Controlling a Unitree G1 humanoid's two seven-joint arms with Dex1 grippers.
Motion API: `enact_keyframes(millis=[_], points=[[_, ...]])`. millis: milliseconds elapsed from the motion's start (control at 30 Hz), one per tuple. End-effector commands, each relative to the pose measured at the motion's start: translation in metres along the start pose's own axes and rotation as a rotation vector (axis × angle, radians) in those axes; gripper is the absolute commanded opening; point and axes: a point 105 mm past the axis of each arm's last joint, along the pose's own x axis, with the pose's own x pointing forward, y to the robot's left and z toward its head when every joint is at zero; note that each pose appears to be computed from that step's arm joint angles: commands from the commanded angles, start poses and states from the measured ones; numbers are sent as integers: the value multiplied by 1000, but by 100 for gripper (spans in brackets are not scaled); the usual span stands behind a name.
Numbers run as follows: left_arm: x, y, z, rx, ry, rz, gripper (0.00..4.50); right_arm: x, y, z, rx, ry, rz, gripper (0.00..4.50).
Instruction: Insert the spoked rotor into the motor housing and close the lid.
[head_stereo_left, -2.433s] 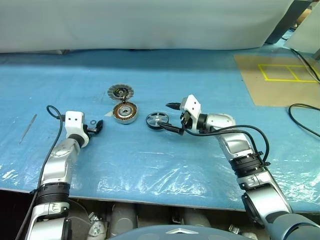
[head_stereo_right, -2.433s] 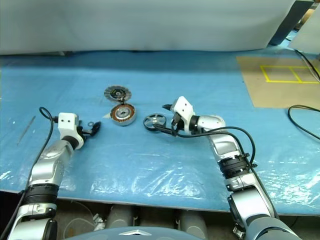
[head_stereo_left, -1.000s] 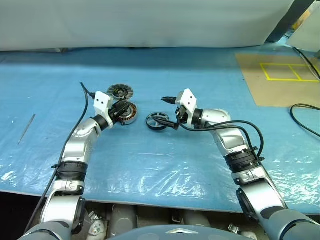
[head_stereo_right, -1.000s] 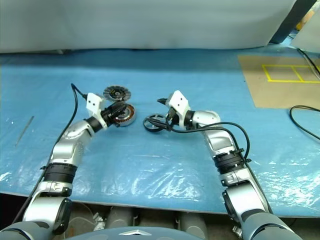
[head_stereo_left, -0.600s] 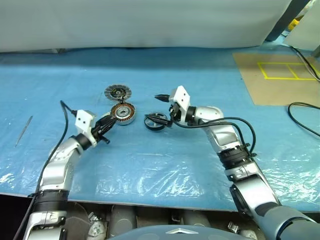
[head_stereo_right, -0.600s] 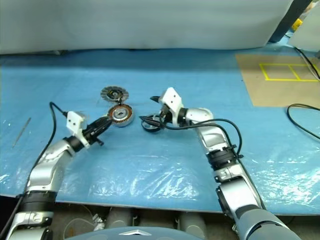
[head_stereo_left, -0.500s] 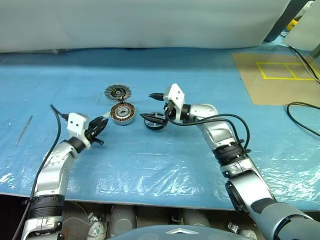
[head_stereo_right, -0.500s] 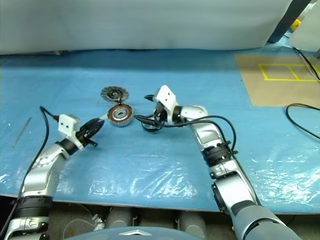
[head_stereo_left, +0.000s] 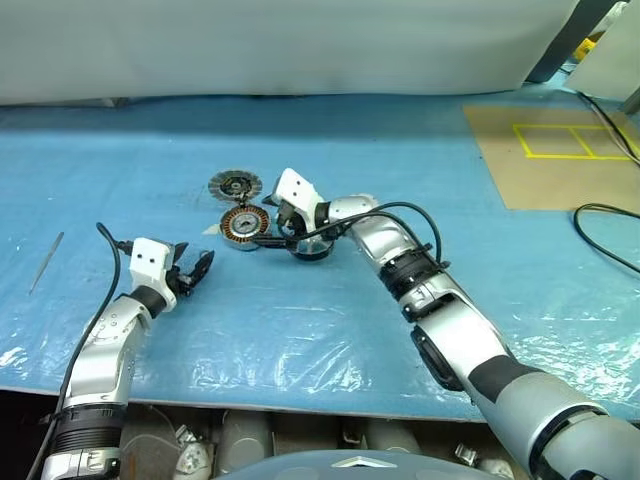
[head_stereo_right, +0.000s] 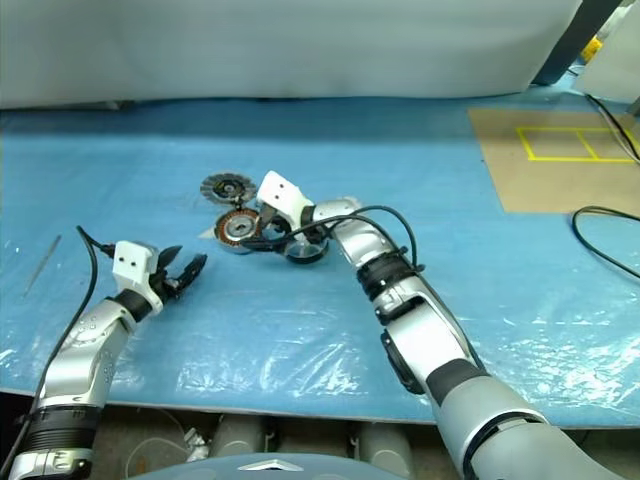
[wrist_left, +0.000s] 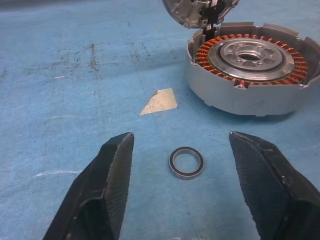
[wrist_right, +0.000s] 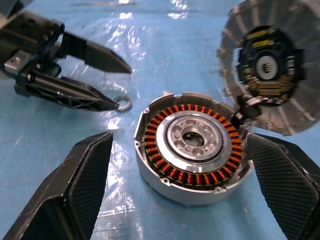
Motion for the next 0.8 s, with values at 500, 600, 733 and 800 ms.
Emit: enact_keyframes(millis=[500, 600, 733, 800], points=[[-30, -22, 28, 111, -224, -114, 301, 35, 5, 8, -261, 240, 81, 450], [-30, -28, 25, 107, -217, -113, 301, 37, 5, 8, -288, 259, 69, 450], [-31, -33, 25, 99, -220, -102, 301, 41, 9, 7, -314, 285, 87, 450], [-31, -33, 26, 98, -221, -94, 301, 42, 13, 3, -331, 310, 104, 450]])
